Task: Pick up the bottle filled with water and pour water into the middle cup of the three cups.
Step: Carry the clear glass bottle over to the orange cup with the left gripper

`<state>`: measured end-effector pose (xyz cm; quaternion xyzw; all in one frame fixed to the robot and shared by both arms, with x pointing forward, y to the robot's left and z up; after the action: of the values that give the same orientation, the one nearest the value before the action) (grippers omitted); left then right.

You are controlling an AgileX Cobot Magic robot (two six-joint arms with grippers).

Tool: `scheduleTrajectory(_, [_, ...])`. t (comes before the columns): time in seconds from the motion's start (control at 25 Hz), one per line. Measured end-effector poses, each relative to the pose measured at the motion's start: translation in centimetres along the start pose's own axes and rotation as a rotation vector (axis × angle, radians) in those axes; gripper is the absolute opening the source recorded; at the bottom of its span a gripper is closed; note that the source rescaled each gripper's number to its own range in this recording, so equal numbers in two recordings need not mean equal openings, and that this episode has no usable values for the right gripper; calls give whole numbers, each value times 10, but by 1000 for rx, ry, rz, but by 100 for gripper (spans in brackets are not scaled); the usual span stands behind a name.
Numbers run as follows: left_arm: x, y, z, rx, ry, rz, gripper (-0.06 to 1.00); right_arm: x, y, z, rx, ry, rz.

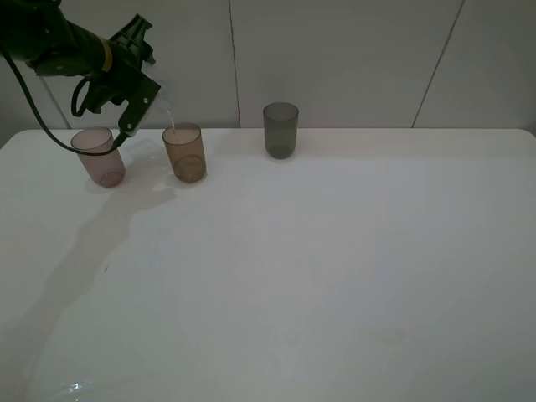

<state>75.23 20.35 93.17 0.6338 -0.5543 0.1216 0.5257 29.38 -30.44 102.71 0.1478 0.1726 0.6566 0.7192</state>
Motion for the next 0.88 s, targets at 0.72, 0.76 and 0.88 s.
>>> scheduleTrajectory(0.72, [0, 0, 1, -5, -79, 6, 1, 0, 0, 0, 0, 0, 0])
scheduleTrajectory(0.76, [1, 0, 2, -8, -80, 10, 1, 0, 0, 0, 0, 0, 0])
scheduleTrajectory(0.88, [2, 0, 2, -12, -83, 18, 1, 0, 0, 0, 0, 0, 0])
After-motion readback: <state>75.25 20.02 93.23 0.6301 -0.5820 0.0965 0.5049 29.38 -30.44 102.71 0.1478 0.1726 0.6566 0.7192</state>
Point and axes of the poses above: a point on each arm's last joint axis where the gripper is mounted, y pointing back along that axis away from the gripper, x along the wrist's bending axis when the last joint is at zero, z = x × y, the point moved 7 cm from there along -y, pointing out along that axis toward the gripper, and after that the axes turned 2 degrees about y, right-handed, at the moved point
